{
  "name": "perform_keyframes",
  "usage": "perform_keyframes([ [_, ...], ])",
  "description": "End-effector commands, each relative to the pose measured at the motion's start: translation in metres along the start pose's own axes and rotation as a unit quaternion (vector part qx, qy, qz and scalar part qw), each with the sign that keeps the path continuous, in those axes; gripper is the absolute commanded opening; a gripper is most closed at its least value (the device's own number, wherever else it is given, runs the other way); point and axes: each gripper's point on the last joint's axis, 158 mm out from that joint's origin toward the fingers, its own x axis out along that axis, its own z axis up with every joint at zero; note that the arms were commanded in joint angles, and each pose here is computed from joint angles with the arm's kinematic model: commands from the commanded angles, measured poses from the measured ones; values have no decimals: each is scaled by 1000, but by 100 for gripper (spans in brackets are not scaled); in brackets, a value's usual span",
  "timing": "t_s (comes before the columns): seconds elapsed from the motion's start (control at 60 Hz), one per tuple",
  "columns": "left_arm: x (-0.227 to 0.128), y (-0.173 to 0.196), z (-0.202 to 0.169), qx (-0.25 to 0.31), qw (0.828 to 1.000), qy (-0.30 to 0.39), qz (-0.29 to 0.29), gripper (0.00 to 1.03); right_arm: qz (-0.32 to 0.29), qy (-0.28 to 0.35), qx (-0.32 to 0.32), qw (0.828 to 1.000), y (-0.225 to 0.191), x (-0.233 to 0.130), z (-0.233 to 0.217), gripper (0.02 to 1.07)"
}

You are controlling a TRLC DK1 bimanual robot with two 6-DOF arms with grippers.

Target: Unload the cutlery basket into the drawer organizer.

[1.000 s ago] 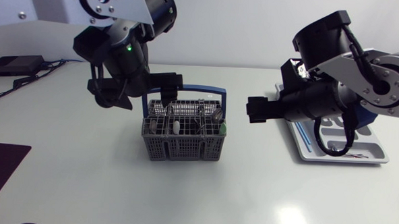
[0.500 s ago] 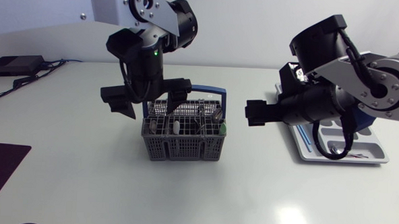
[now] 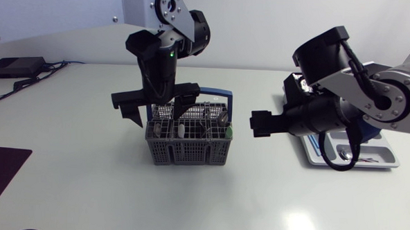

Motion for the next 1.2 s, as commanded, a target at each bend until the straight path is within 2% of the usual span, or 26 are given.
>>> perform_keyframes([
  [0.0, 8, -1, 0, -19, 1000, 12, 13, 94, -6, 14, 11, 1000, -2, 4, -13, 102],
  [0.4, 23, 6, 1, -28, 999, 23, 34, 91, -4, 14, 9, 1000, -1, 6, -19, 102],
  [0.467, 26, 9, -1, -27, 998, 27, 41, 85, -4, 15, 10, 1000, -1, 6, -20, 102],
  [0.55, 29, 12, -3, -27, 998, 30, 47, 84, -3, 14, 9, 1000, 0, 7, -20, 102],
  [0.667, 33, 15, -5, -25, 998, 32, 55, 76, -4, 14, 9, 1000, 0, 7, -20, 102],
  [0.767, 37, 19, -6, -24, 997, 35, 63, 67, -4, 15, 9, 1000, 0, 7, -22, 102],
  [0.883, 39, 20, -6, -22, 997, 34, 67, 66, -3, 13, 9, 1000, 0, 7, -21, 102],
  [0.95, 40, 21, -3, -21, 997, 28, 70, 59, -3, 14, 9, 1000, 0, 7, -22, 102],
  [1.183, 42, 22, -4, -15, 997, 25, 76, 55, -4, 14, 9, 1000, -1, 7, -24, 102],
])
